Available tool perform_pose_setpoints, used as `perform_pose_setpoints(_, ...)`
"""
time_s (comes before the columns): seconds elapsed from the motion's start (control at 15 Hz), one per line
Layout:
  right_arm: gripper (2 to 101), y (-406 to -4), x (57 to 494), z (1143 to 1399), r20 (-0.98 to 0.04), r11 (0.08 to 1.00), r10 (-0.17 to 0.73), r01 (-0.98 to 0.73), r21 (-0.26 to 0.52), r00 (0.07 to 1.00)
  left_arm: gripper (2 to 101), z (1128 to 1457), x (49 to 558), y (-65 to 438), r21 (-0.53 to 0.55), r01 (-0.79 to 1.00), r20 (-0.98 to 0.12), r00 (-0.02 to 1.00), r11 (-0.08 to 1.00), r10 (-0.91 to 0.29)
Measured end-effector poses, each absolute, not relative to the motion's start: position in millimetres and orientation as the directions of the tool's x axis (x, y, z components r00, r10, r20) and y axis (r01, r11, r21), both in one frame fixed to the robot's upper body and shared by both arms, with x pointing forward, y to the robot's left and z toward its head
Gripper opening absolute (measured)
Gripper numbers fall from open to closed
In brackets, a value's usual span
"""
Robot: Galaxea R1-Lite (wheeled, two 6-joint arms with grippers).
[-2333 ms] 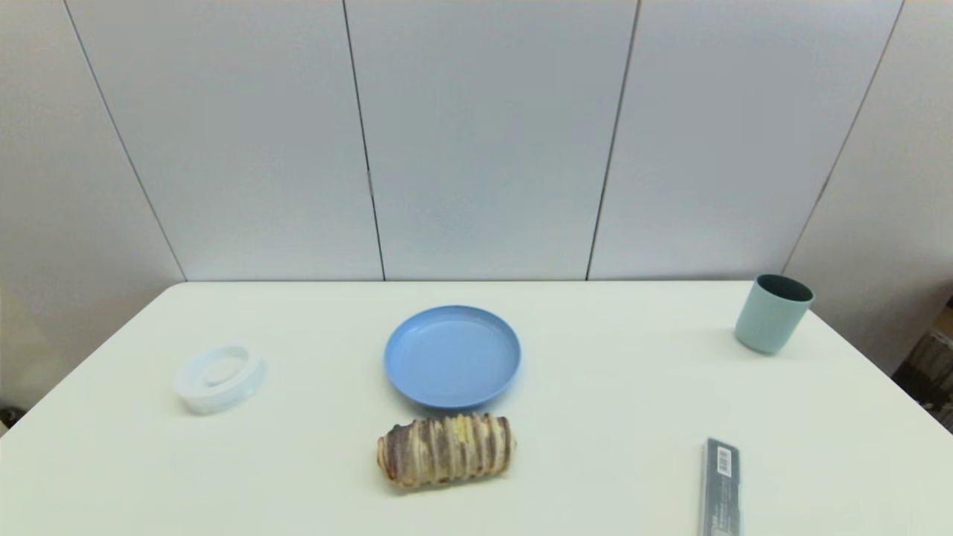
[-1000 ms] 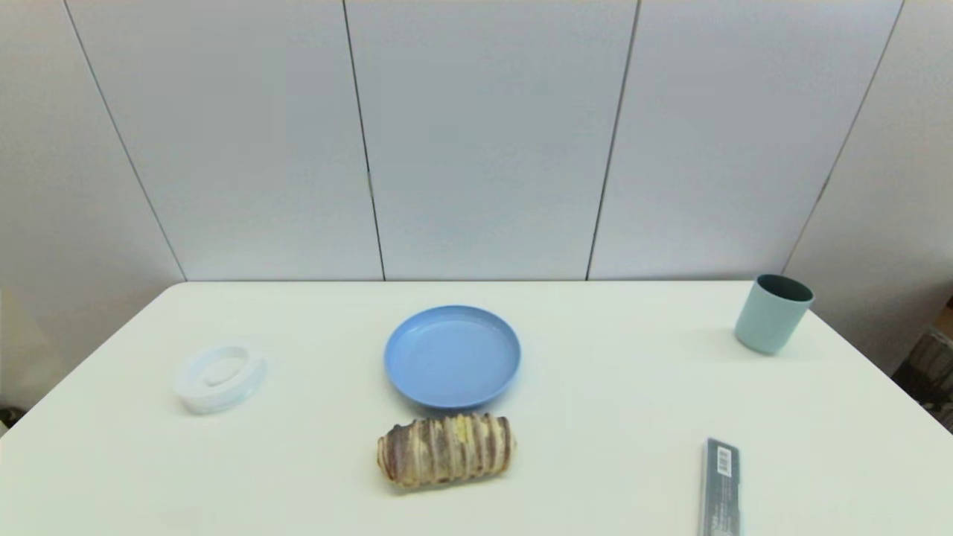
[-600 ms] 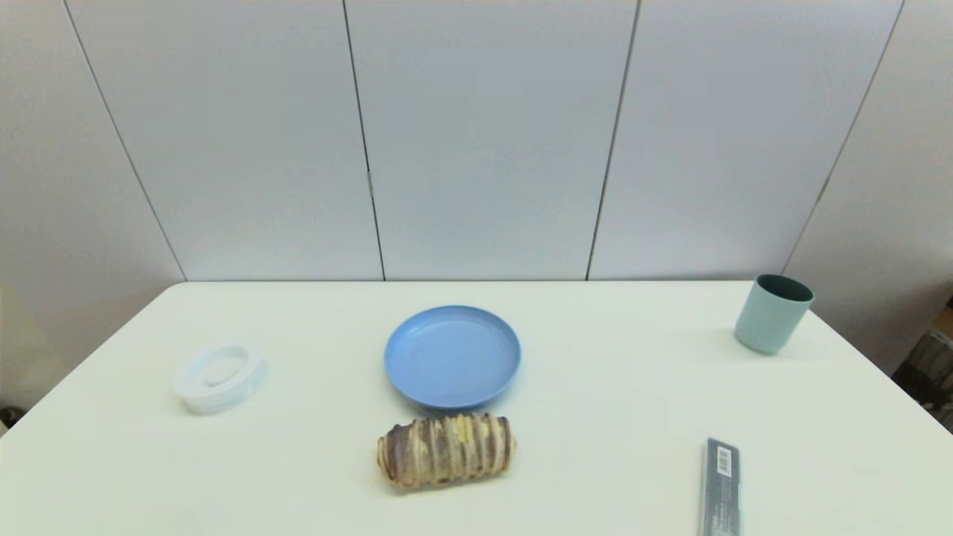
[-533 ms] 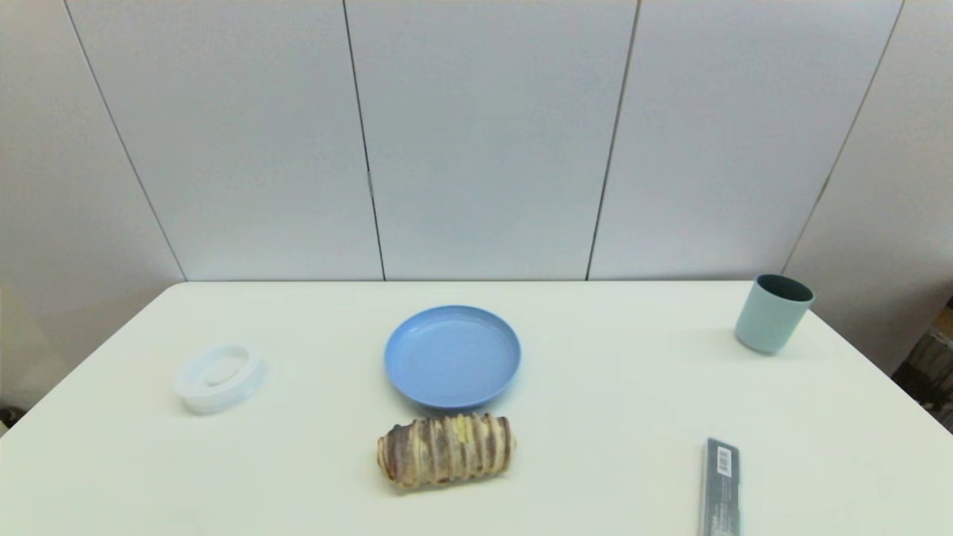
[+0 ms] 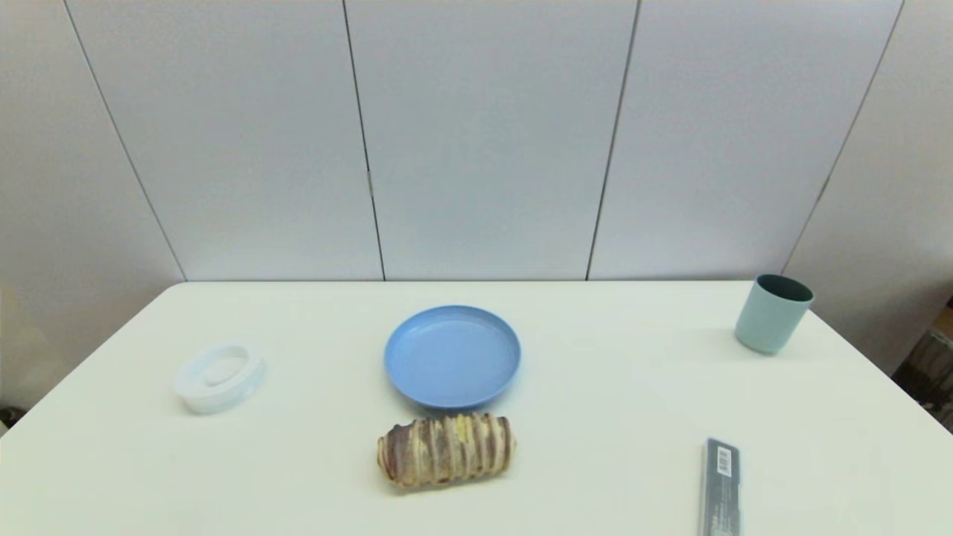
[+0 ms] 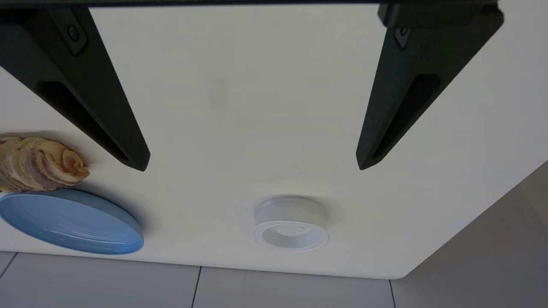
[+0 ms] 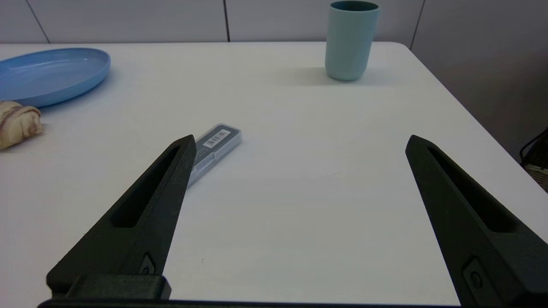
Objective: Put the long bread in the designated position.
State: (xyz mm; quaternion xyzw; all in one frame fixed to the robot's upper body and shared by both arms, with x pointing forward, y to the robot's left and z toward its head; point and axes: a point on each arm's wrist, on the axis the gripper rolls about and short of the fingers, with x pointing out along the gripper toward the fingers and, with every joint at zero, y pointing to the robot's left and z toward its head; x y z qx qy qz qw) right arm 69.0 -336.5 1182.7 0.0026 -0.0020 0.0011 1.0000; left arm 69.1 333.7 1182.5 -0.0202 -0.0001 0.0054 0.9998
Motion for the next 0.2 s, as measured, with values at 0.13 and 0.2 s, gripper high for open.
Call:
perform_pose_setpoints(0.13,97.1,-336.5,69.0,1182.7,0.004,1.0,0.002,-0.002,0.003,1.0,97.8,1182.5,69.1,333.7,-0.04,-0.011,0.0,1.0,0.999,0.011)
perform_pose_setpoints(0.2,97.1,-336.5,69.0,1182.7,0.004,1.0,0.002,-0.002,0.003,1.0,97.8,1182.5,69.1,333.7,-0.04,-0.011,0.0,1.0,0.999,0.011)
